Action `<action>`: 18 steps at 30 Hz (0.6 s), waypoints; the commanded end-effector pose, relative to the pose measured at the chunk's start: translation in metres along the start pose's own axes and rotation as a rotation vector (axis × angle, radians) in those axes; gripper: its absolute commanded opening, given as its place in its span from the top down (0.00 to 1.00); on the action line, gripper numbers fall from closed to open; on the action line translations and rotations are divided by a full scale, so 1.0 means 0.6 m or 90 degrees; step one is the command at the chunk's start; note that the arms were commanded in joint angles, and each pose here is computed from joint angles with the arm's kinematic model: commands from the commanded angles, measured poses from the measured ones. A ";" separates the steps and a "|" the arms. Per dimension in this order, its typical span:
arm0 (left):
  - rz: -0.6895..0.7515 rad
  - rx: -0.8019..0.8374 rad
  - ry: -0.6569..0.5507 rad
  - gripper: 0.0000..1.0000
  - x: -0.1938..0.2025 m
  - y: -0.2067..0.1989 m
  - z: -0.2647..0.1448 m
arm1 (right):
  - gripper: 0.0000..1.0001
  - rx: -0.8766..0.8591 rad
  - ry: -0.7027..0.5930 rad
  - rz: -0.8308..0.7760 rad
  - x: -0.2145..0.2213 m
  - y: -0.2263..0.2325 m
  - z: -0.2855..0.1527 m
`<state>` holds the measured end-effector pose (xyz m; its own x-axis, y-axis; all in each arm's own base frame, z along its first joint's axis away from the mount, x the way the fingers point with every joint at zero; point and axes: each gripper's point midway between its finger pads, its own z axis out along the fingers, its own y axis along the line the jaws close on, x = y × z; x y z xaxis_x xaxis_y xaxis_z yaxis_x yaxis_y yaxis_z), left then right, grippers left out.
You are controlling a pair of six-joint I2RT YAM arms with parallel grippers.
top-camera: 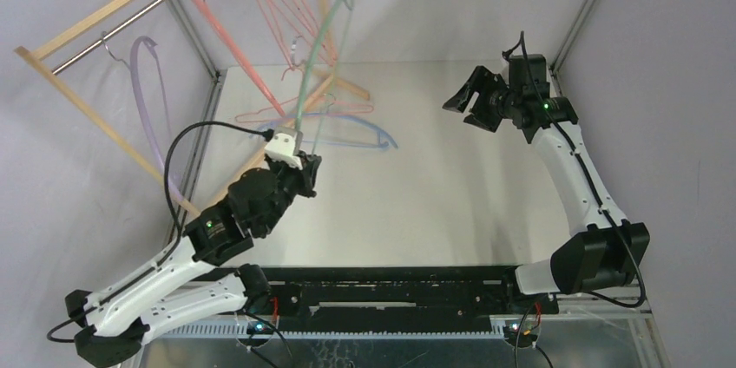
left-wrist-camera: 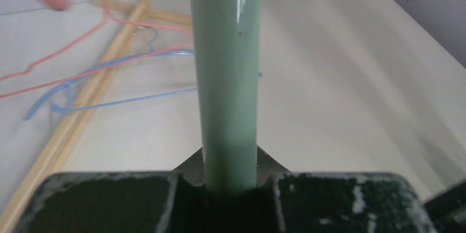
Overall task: Organize the hangers
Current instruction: Place the hanger at the clothesline.
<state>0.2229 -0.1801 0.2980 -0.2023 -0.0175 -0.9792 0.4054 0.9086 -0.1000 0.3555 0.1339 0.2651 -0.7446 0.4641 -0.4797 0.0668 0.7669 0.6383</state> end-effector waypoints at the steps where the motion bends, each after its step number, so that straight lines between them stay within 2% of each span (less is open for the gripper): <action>1: -0.077 -0.131 -0.103 1.00 -0.053 0.059 -0.016 | 0.23 -0.024 -0.019 -0.023 -0.011 0.014 0.004; 8: -0.118 -0.234 -0.157 1.00 -0.071 0.114 -0.049 | 0.23 -0.025 -0.006 -0.027 -0.002 0.014 0.012; 18: -0.139 -0.350 -0.144 1.00 -0.055 0.170 -0.087 | 0.24 -0.027 0.012 -0.030 0.013 0.016 0.020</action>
<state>0.2259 -0.0845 0.3127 -0.0595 -0.1973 -0.9785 -0.0440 0.9798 -0.1948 0.3555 0.1448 0.2557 -0.7671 0.4397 -0.4671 0.0499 0.7668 0.6399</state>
